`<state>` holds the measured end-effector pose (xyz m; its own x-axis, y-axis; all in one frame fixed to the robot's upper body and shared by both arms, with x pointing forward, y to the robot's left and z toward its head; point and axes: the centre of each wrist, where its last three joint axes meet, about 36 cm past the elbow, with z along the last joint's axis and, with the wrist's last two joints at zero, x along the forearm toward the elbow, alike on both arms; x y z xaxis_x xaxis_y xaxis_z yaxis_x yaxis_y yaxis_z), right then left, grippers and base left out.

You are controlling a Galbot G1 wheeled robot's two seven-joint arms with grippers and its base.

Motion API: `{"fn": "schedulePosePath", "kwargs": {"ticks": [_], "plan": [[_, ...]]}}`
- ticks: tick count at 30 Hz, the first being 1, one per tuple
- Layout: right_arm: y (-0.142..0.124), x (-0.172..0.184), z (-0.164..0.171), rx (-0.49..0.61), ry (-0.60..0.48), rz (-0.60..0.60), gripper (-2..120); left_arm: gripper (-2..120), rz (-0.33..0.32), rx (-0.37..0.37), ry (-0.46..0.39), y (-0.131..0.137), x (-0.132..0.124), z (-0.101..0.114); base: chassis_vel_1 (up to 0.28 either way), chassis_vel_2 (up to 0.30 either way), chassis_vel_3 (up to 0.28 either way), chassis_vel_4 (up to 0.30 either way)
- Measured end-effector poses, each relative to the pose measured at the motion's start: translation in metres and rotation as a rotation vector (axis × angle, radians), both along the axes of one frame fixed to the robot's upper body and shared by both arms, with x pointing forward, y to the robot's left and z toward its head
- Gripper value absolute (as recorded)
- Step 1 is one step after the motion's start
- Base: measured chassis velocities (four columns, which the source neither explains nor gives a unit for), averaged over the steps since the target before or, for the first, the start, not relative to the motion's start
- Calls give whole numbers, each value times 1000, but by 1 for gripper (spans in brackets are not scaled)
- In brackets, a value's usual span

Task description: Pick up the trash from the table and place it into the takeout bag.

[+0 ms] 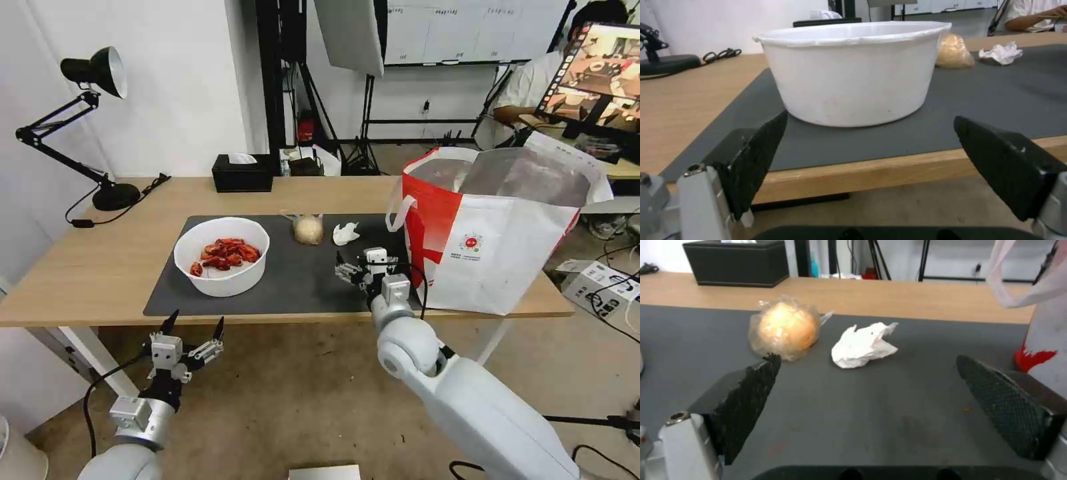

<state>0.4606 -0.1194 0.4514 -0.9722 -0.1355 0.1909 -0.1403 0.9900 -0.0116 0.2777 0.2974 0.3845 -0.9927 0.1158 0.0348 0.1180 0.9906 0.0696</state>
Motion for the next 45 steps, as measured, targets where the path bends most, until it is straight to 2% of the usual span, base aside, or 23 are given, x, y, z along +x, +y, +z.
{"fn": "schedulePosePath", "kwargs": {"ticks": [12, 15, 27, 45], "plan": [[23, 42, 14, -4, 31, -55, 100, 100, -3, -6, 11, -2, 0, -4, 0, 0, 0, 0], [33, 57, 21, -8, 42, -80, 100, 100, 9, -30, 25, -4, 0, -1, 0, 0, 0, 0], [55, 92, 34, -25, 105, -139, 100, 100, 15, -41, 29, -3, -1, 1, 0, 0, 0, 0], [88, 150, 28, -85, 206, -213, 100, 100, 12, -40, 32, -4, -2, 0, 0, 0, 0, 0]]}}
